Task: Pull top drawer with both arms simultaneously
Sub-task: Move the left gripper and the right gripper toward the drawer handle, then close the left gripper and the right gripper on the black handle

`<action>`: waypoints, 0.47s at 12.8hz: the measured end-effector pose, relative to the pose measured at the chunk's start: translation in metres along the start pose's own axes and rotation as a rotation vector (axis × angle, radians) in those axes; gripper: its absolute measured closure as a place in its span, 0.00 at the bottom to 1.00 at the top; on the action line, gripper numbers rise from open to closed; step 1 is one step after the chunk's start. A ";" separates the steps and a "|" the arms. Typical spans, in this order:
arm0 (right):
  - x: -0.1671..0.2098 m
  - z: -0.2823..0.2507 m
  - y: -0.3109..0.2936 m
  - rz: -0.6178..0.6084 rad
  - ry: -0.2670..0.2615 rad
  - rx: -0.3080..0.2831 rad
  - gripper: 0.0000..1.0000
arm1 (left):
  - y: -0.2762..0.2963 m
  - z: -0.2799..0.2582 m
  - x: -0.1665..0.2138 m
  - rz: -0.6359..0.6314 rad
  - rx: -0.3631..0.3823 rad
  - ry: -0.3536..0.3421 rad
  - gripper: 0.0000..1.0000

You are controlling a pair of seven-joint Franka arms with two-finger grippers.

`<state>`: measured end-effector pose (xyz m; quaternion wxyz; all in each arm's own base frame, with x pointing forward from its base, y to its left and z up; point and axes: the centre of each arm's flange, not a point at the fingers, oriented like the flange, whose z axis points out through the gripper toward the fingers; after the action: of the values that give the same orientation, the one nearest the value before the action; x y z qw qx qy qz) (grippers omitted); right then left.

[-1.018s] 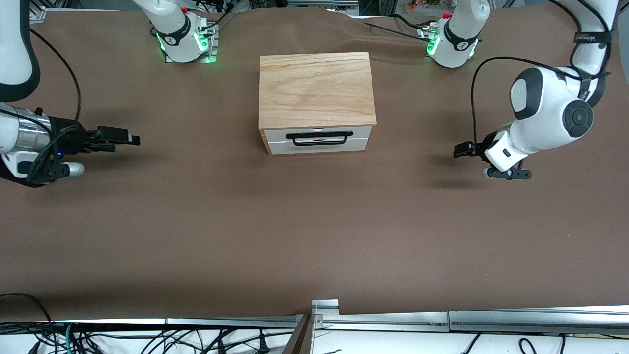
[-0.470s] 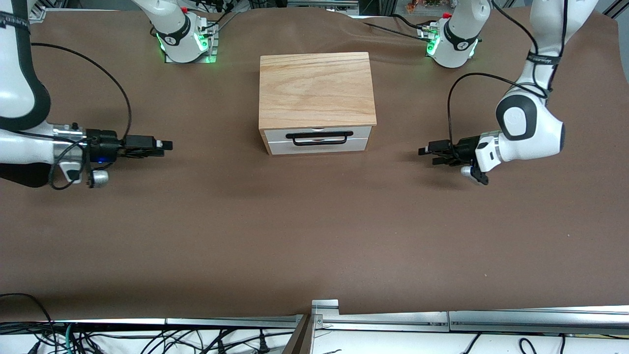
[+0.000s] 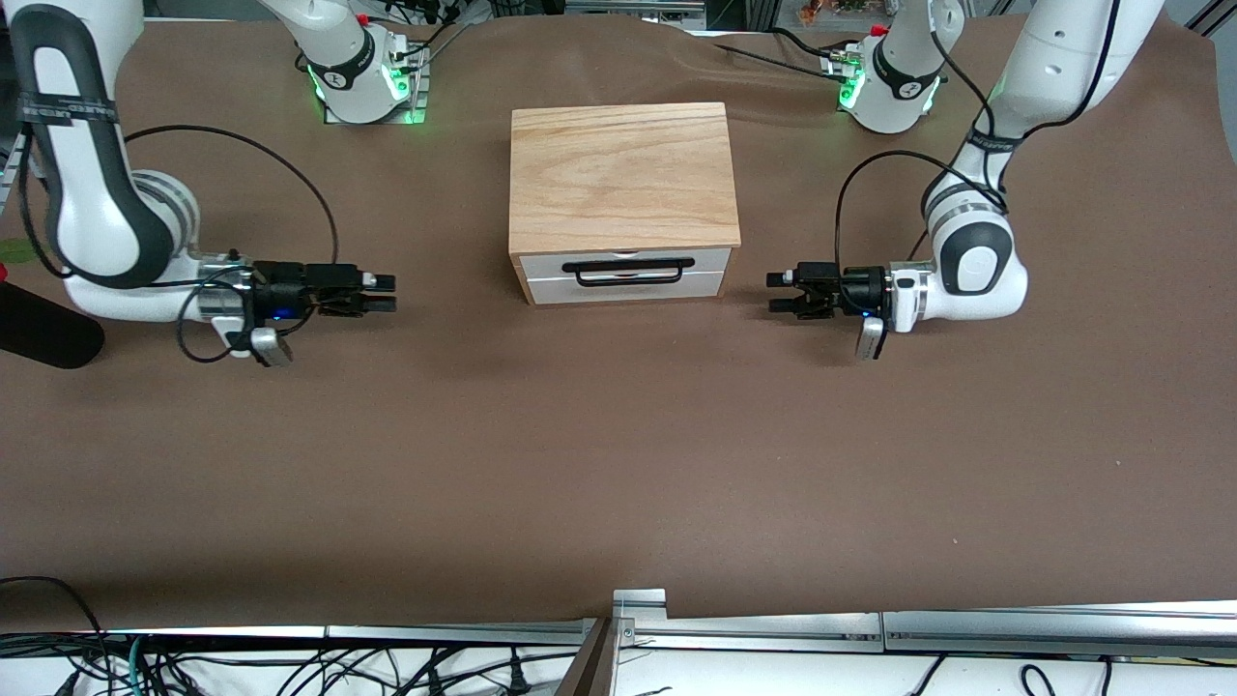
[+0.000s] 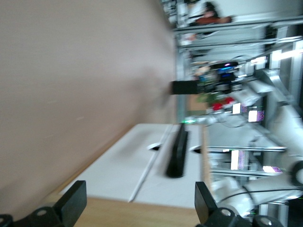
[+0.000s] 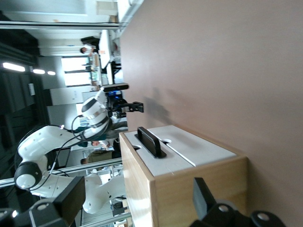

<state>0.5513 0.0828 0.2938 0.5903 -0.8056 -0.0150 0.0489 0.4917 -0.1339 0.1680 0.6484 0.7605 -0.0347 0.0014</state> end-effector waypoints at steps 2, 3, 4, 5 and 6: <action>-0.005 0.033 0.012 -0.066 0.014 0.064 0.00 | -0.015 0.025 -0.004 0.043 -0.079 0.037 0.00; -0.006 0.050 0.020 -0.093 0.028 0.100 0.00 | -0.018 0.039 -0.006 0.045 -0.109 0.051 0.00; -0.005 0.070 0.030 -0.116 0.048 0.138 0.00 | -0.018 0.054 -0.006 0.045 -0.134 0.056 0.00; -0.006 0.089 0.039 -0.128 0.066 0.168 0.00 | -0.014 0.067 -0.005 0.045 -0.157 0.057 0.01; -0.007 0.107 0.046 -0.136 0.077 0.191 0.00 | -0.009 0.079 -0.005 0.046 -0.176 0.054 0.04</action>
<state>0.5328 0.1696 0.2181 0.6664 -0.7441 -0.0421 -0.0211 0.4839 -0.2103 0.1461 0.7131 0.6994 -0.0346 0.0337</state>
